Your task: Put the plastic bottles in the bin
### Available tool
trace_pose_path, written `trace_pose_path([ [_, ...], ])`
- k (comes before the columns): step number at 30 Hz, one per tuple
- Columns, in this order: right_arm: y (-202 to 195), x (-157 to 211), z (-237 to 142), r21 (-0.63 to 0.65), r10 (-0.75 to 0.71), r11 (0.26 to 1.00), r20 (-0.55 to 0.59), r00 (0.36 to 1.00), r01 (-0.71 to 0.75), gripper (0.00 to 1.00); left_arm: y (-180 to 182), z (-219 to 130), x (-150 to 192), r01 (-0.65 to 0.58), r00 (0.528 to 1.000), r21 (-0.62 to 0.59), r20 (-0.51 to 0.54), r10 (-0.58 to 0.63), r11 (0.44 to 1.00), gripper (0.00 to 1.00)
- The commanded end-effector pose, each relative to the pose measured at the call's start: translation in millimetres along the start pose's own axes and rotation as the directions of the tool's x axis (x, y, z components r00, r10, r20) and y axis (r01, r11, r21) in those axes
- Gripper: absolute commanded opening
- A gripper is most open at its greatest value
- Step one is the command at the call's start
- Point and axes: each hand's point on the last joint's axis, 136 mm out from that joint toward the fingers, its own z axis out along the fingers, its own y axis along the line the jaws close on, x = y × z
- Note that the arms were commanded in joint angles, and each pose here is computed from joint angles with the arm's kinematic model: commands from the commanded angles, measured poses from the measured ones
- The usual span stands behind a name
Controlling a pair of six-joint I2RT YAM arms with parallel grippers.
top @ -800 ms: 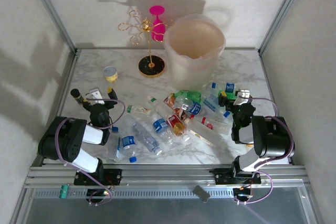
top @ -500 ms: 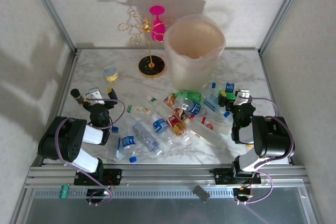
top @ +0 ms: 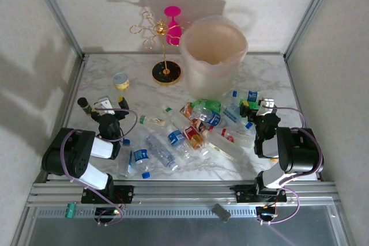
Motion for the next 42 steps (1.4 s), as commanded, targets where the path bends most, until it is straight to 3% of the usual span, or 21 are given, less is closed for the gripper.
trace_pose_path([
  [1,1,-11,2,-0.008,-0.006,1.000,0.035,0.999,0.007,0.99,1,-1,-3,0.021,1.000,-0.006,0.014,-0.021,1.000,0.99],
  [8,6,-15,0,-0.035,-0.017,0.999,0.041,0.999,0.019,0.99,-1,-4,-13,0.018,0.999,-0.007,0.035,-0.018,1.000,0.99],
  [12,14,-53,-17,-0.008,-0.043,0.999,0.097,0.994,0.044,0.99,-14,-12,-41,-0.024,0.998,-0.004,0.056,0.024,1.000,0.99],
  [16,32,-87,-34,-0.040,-0.019,0.999,0.166,0.986,0.026,0.99,-13,-36,-85,0.101,0.978,-0.016,0.186,-0.097,0.995,0.99],
  [17,42,-111,-39,-0.068,-0.008,0.997,0.216,0.976,0.023,0.99,-17,-40,-95,0.135,0.971,-0.002,0.197,-0.132,0.991,0.99],
  [21,85,-146,-79,-0.213,0.031,0.976,0.297,0.955,0.034,0.99,-44,-63,-132,0.257,0.947,0.096,0.172,-0.270,0.962,0.99],
  [24,137,-167,-125,-0.404,0.057,0.910,0.346,0.937,0.094,0.99,-72,-94,-163,0.365,0.917,0.242,0.073,-0.392,0.899,0.99],
  [27,190,-181,-167,-0.577,0.009,0.796,0.311,0.950,0.182,0.99,-85,-127,-183,0.392,0.917,0.298,-0.046,-0.397,0.871,0.99],
  [30,213,-199,-197,-0.660,0.046,0.744,0.201,0.979,0.101,0.99,-68,-141,-182,0.383,0.917,0.166,-0.188,-0.352,0.909,0.99],
  [31,213,-203,-197,-0.659,0.078,0.752,0.133,0.988,0.029,0.99,-57,-145,-178,0.383,0.906,0.094,-0.234,-0.354,0.919,0.99],
  [32,201,-200,-186,-0.586,0.133,0.804,0.012,0.991,-0.101,0.99,-47,-151,-175,0.367,0.894,0.034,-0.288,-0.342,0.930,0.99],
  [34,160,-184,-170,-0.302,0.262,0.900,-0.201,0.944,-0.314,0.99,-33,-160,-162,0.293,0.891,-0.019,-0.358,-0.280,0.956,1.00],
  [35,150,-188,-167,-0.246,0.223,0.932,-0.192,0.956,-0.267,0.99,-27,-164,-151,0.290,0.874,-0.052,-0.392,-0.287,0.956,1.00],
  [37,153,-184,-168,-0.264,0.136,0.946,-0.208,0.969,-0.190,0.98,-30,-172,-125,0.278,0.833,-0.040,-0.487,-0.262,0.960,1.00],
  [39,165,-170,-168,-0.318,0.035,0.941,-0.257,0.966,-0.119,0.97,-37,-182,-89,0.261,0.755,-0.033,-0.616,-0.225,0.965,0.99],
  [42,169,-150,-162,-0.288,0.008,0.951,-0.340,0.940,-0.112,0.98,-32,-198,-34,0.177,0.625,-0.080,-0.761,-0.175,0.981,0.99],
])
